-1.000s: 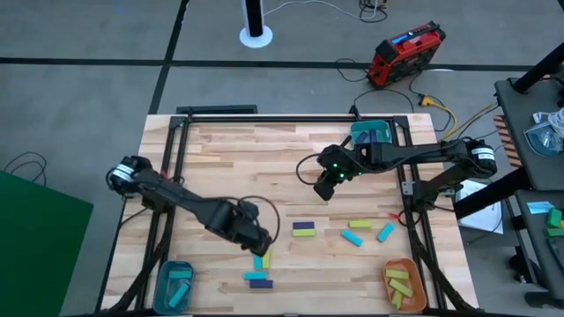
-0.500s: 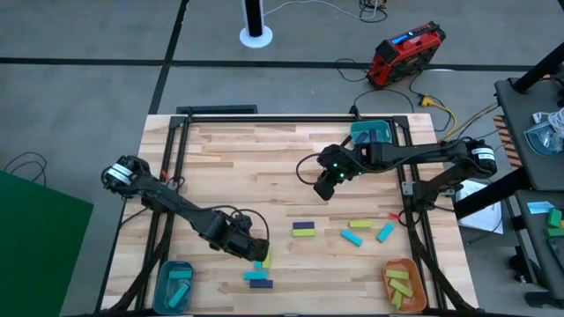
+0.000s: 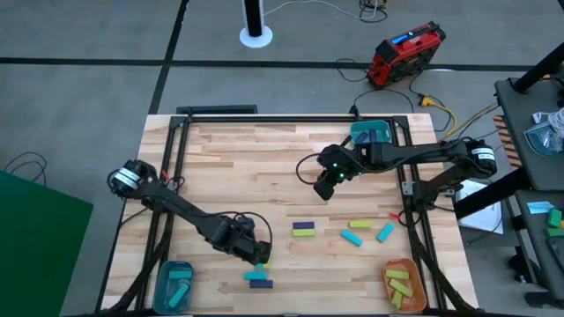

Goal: Sort blocks
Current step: Put the light blue block into the bottom blue bin

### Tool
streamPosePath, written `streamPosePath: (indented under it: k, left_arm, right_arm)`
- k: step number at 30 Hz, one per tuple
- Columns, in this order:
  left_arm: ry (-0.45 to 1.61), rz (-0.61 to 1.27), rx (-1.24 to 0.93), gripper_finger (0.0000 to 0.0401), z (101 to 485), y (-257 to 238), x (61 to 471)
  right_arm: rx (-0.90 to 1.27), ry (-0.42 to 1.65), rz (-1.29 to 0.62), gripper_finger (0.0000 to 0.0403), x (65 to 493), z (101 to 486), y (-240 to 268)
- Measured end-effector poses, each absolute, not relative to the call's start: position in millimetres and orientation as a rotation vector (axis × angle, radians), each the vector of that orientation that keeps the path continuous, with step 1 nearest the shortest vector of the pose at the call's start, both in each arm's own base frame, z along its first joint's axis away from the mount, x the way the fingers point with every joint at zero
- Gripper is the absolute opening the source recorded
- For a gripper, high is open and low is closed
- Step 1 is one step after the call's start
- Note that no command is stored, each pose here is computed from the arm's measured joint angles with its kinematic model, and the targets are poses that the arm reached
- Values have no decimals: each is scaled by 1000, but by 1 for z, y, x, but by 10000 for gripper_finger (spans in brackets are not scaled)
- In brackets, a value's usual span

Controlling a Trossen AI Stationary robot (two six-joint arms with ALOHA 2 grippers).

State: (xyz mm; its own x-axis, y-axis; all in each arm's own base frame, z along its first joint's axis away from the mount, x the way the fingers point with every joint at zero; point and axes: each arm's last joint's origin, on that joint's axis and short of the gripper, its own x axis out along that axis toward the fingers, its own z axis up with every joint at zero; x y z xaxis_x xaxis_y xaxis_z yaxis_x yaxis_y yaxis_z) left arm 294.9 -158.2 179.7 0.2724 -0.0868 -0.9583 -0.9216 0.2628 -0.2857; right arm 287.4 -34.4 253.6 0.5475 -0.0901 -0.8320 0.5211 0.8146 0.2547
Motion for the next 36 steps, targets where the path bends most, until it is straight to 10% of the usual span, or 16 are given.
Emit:
streamPosePath:
  k: [36]
  left_arm:
    - [1164,746,-1168,0,154,-166,309]
  right_arm:
    - [514,924,-383,13,288,254,-35]
